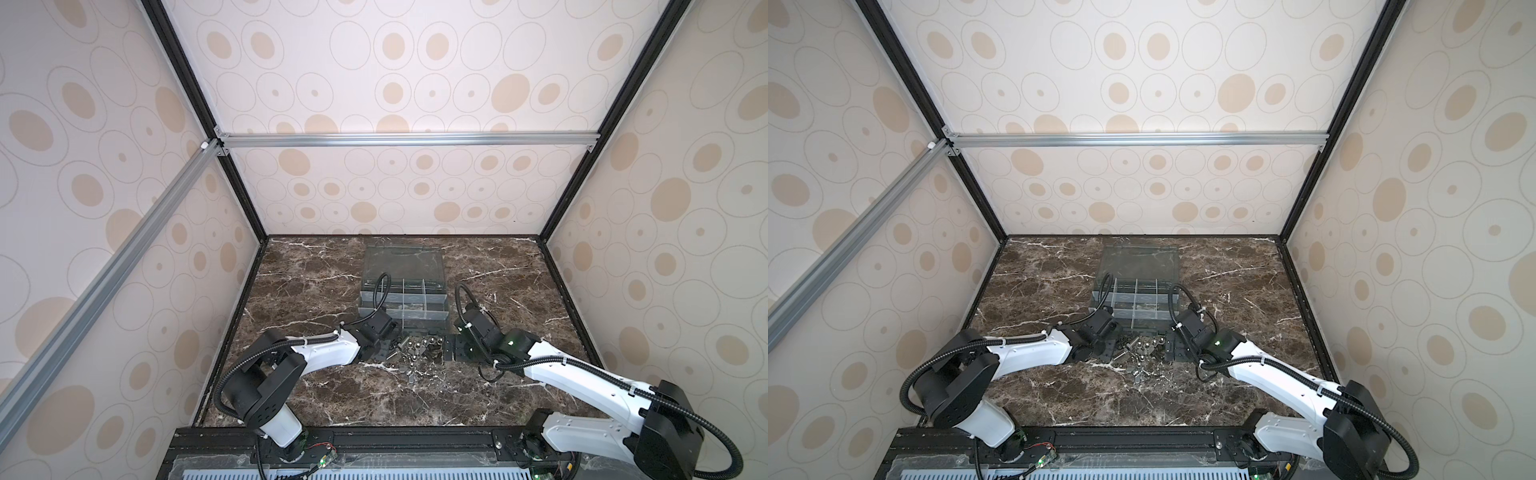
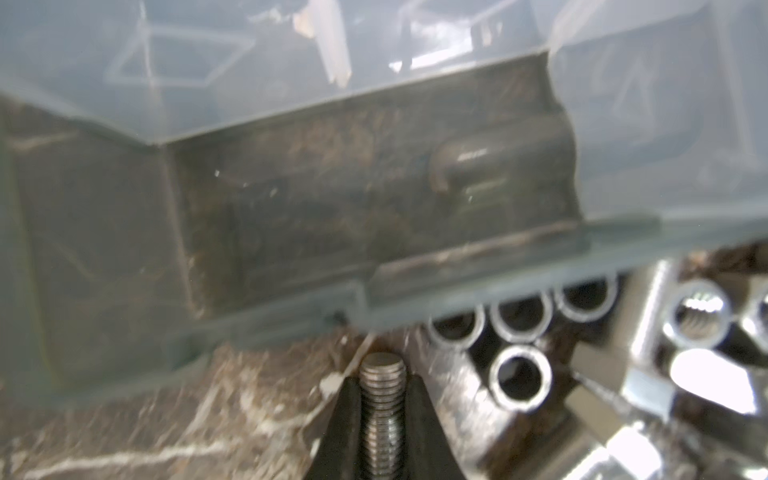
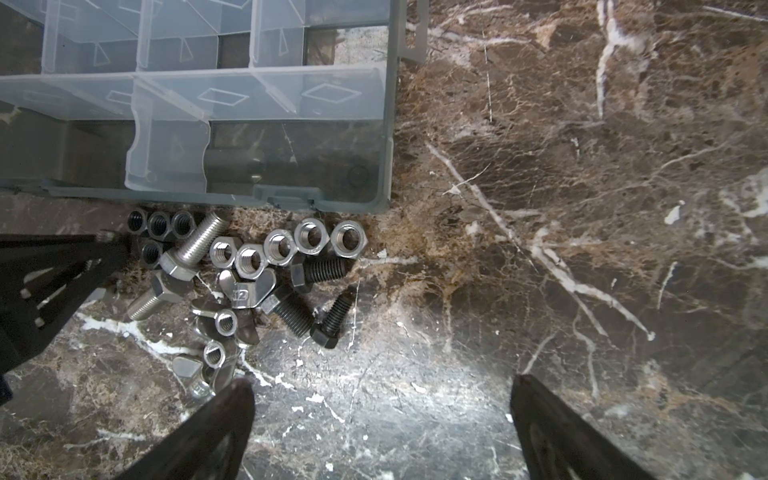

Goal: Sort the screws and nuts into containers
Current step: 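Lift the bolt with the left gripper and drop it into the organizer compartment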

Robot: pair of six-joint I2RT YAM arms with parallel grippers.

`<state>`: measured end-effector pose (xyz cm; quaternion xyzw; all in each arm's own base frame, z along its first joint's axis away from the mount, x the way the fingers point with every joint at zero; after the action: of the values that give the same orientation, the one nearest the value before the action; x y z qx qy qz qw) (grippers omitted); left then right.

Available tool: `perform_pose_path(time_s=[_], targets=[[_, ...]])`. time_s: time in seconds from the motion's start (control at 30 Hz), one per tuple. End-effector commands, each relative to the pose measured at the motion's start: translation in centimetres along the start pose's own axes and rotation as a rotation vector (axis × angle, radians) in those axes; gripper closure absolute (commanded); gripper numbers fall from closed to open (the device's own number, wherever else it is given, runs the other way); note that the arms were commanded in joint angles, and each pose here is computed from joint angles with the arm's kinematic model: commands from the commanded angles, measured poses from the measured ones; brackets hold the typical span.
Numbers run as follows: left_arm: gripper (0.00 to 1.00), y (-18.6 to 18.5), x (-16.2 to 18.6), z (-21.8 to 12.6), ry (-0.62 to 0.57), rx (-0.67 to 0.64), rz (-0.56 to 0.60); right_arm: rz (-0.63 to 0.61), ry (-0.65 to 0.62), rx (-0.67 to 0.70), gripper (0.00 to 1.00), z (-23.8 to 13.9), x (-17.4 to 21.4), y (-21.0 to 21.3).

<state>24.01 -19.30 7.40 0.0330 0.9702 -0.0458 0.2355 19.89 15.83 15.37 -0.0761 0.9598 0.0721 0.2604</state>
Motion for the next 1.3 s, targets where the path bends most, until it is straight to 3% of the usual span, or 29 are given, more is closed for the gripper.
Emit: perform_pose_path(time_s=[0.0, 0.2, 0.5, 0.83, 1.27], targets=[[0.91, 0.9, -0.1, -1.6, -0.005, -0.023, 0.028, 0.005, 0.005, 0.020, 0.00, 0.0, 0.6, -0.3], [0.91, 0.1, -2.0, -4.1, -0.058, 0.043, 0.012, 0.003, 0.015, 0.018, 0.00, 0.2, 0.7, -0.3], [0.91, -1.2, -7.6, -6.4, -0.180, 0.124, -0.027, 0.010, 0.008, 0.013, 0.00, -0.1, 0.9, -0.4], [0.91, -1.6, -11.6, -4.1, -0.201, 0.161, -0.082, 0.031, 0.001, 0.015, 0.00, -0.6, 1.4, -0.9], [0.89, -1.2, -11.7, -2.1, -0.175, 0.165, -0.124, 0.038, 0.005, 0.017, 0.00, -0.6, 1.8, -1.1]])
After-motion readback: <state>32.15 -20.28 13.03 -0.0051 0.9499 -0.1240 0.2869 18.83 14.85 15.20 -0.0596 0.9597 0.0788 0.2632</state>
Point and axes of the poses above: each gripper's point midway between its finger pads, its own z axis out along the fingers, its own y axis along the line the jaws close on, x = y × z, the point moved 6 cm from there along -z, back along the fingers, and after that the axes turned 11 degrees about -z, right-handed, at the moved point
